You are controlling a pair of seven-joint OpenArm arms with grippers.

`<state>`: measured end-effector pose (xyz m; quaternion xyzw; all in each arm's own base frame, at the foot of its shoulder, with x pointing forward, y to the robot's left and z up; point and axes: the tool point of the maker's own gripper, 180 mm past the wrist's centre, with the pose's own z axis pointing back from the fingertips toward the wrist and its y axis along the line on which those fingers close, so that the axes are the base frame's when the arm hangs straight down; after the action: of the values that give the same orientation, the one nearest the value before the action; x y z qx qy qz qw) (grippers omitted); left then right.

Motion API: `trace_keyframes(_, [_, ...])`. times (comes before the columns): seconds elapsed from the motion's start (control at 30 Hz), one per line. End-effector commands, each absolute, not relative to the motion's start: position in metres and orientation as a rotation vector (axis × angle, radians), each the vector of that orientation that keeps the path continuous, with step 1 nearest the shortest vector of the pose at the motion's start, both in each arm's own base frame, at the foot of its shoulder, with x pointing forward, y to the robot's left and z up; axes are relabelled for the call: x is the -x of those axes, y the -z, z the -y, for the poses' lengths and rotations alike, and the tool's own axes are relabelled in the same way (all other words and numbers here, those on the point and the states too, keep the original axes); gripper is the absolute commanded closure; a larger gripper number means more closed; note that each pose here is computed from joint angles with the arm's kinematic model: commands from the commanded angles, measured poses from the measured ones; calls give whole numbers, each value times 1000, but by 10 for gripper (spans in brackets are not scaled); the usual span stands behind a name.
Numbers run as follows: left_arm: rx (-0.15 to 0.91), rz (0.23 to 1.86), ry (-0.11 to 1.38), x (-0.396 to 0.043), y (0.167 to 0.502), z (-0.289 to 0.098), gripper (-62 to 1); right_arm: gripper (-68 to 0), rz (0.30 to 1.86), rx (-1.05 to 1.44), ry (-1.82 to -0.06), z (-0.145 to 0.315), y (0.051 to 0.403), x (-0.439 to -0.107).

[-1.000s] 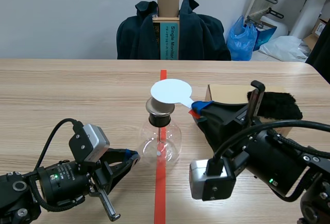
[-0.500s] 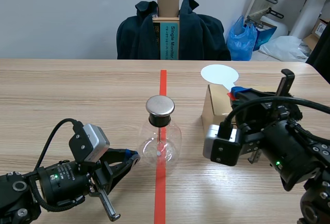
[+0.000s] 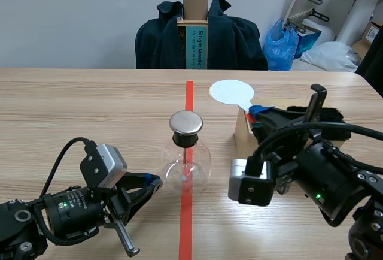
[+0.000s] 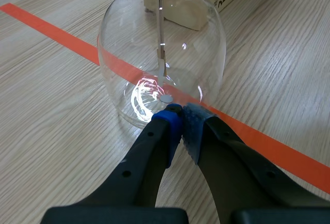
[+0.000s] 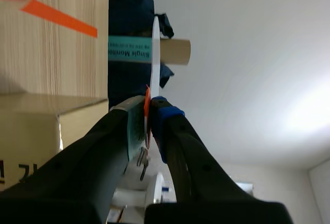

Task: Do the electroscope experiment.
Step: 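Move the plate toward and away from the electroscope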

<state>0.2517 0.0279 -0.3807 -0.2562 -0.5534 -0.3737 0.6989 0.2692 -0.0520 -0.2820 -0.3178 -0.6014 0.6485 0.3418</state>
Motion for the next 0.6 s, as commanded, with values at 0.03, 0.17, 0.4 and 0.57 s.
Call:
trace_keyframes(0.03, [590, 1270, 819, -255, 371, -23, -19, -8, 1640, 829, -1719, 44, 268, -268])
trace_keyframes(0.17, [596, 1275, 795, -257, 370, -24, -19, -8, 1704, 760, -1784, 31, 267, -257])
trace_keyframes(0.4, [597, 1276, 791, -257, 369, -24, -19, -8, 1770, 681, -1856, 18, 268, -244])
trace_keyframes(0.57, [597, 1276, 791, -257, 369, -24, -19, -8, 1789, 656, -1876, 14, 268, -240])
